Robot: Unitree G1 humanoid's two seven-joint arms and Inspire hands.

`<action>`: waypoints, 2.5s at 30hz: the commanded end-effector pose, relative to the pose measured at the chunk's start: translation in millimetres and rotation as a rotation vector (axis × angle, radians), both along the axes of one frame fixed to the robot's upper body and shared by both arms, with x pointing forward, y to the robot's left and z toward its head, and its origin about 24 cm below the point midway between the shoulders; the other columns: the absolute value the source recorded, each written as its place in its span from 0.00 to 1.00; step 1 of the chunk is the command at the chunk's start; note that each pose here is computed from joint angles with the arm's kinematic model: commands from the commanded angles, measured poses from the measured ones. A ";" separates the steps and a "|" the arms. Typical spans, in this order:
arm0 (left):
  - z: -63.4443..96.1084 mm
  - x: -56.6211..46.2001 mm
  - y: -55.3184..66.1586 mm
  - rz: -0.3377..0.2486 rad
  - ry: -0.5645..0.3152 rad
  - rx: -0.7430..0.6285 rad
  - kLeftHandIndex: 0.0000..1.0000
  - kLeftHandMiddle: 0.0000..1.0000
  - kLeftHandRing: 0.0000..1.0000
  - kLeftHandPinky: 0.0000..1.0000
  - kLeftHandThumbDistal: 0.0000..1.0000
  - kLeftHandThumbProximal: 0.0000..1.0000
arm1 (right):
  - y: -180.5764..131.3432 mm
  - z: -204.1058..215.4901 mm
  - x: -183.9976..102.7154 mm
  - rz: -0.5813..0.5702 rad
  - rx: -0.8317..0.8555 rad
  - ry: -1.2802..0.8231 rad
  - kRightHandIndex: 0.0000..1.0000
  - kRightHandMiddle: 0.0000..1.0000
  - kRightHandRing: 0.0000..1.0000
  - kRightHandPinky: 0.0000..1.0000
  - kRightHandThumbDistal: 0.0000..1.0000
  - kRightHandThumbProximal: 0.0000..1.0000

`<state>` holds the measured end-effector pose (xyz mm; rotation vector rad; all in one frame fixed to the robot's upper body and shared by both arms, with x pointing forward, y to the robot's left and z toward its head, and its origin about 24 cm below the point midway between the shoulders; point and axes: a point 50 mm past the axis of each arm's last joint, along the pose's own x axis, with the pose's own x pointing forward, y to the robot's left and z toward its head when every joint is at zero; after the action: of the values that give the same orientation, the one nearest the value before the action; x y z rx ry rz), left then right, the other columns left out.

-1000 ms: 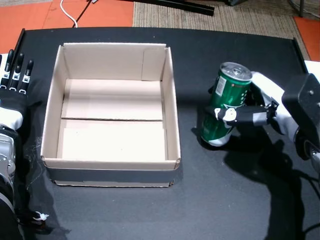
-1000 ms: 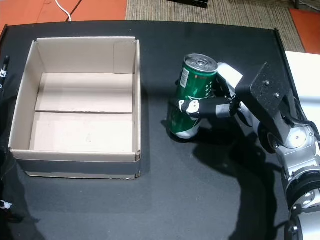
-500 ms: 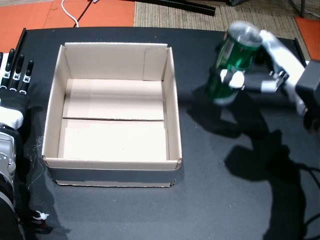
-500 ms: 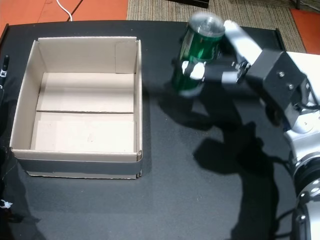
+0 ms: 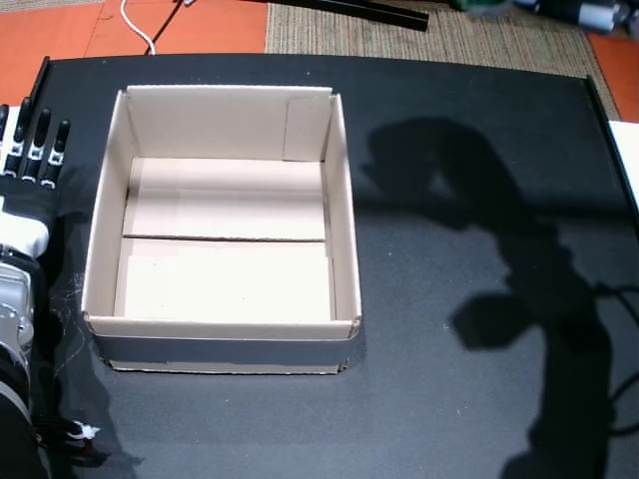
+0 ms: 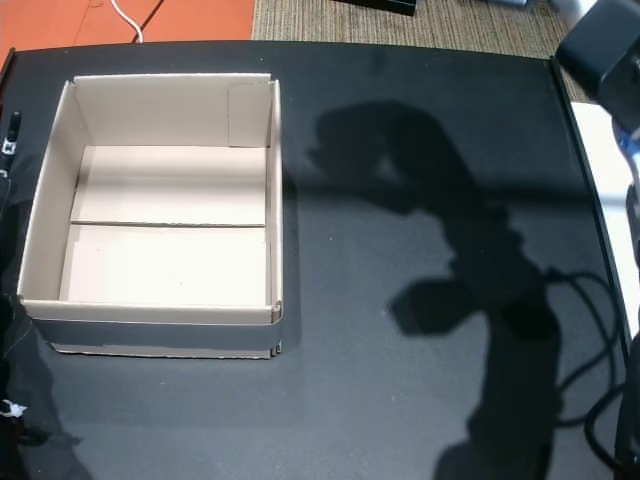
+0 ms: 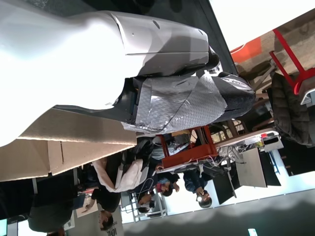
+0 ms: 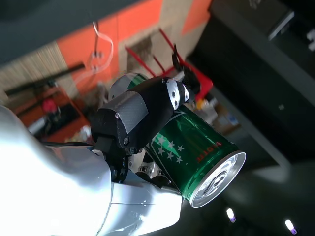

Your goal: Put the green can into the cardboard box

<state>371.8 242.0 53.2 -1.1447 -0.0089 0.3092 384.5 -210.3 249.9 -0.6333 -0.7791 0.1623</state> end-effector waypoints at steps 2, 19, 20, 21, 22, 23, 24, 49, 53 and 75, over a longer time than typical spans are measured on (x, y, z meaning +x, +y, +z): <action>-2.6 -0.6 -2.5 -0.005 0.013 0.012 0.52 0.48 0.54 0.83 0.00 1.00 | -11.8 39.4 -8.0 -0.047 0.045 -0.164 0.00 0.00 0.05 0.31 0.00 0.00; -2.1 0.7 -6.1 -0.013 0.012 0.014 0.51 0.48 0.56 0.85 0.00 1.00 | 16.0 72.8 -12.9 0.020 0.075 -0.328 0.00 0.00 0.08 0.32 0.00 0.00; -2.1 0.8 -6.6 -0.014 0.014 0.015 0.51 0.47 0.56 0.84 0.00 1.00 | 23.5 75.2 -11.9 0.053 0.070 -0.320 0.00 0.00 0.07 0.32 0.00 0.00; -2.2 0.9 -7.1 -0.016 0.013 0.015 0.50 0.47 0.57 0.84 0.00 1.00 | 29.9 77.0 -11.0 0.076 0.059 -0.313 0.00 0.00 0.07 0.31 0.00 0.00; -2.4 0.8 -7.6 -0.019 0.009 0.012 0.50 0.47 0.57 0.84 0.00 1.00 | 36.9 78.3 -9.9 0.097 0.043 -0.304 0.00 0.00 0.07 0.32 0.00 0.00; -2.6 0.8 -8.2 -0.022 0.005 0.011 0.49 0.48 0.59 0.83 0.00 1.00 | 44.2 79.1 -8.7 0.122 0.028 -0.290 0.00 0.00 0.08 0.33 0.00 0.00; -2.7 0.8 -8.7 -0.023 0.003 0.012 0.49 0.48 0.60 0.83 0.00 1.00 | 51.8 79.7 -7.3 0.152 0.020 -0.273 0.00 0.00 0.09 0.33 0.00 0.00; -3.5 2.4 -16.4 -0.028 -0.001 -0.021 0.43 0.46 0.65 0.81 0.00 1.00 | 172.3 65.2 -2.4 0.453 -0.252 -0.015 0.00 0.00 0.03 0.33 0.01 0.00; -3.5 2.5 -16.9 -0.026 0.000 -0.017 0.43 0.48 0.66 0.80 0.00 1.00 | 170.0 55.8 1.0 0.431 -0.262 0.017 0.00 0.00 0.05 0.33 0.04 0.00; -5.0 2.9 -24.3 -0.032 -0.006 -0.015 0.42 0.46 0.58 0.60 0.04 0.62 | 168.1 -77.4 10.7 0.347 -0.509 0.467 0.01 0.01 0.11 0.37 0.00 0.00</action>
<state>375.0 218.7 48.6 -1.1646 0.0116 0.2796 395.2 -44.1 170.7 -0.9013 -0.3705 0.8271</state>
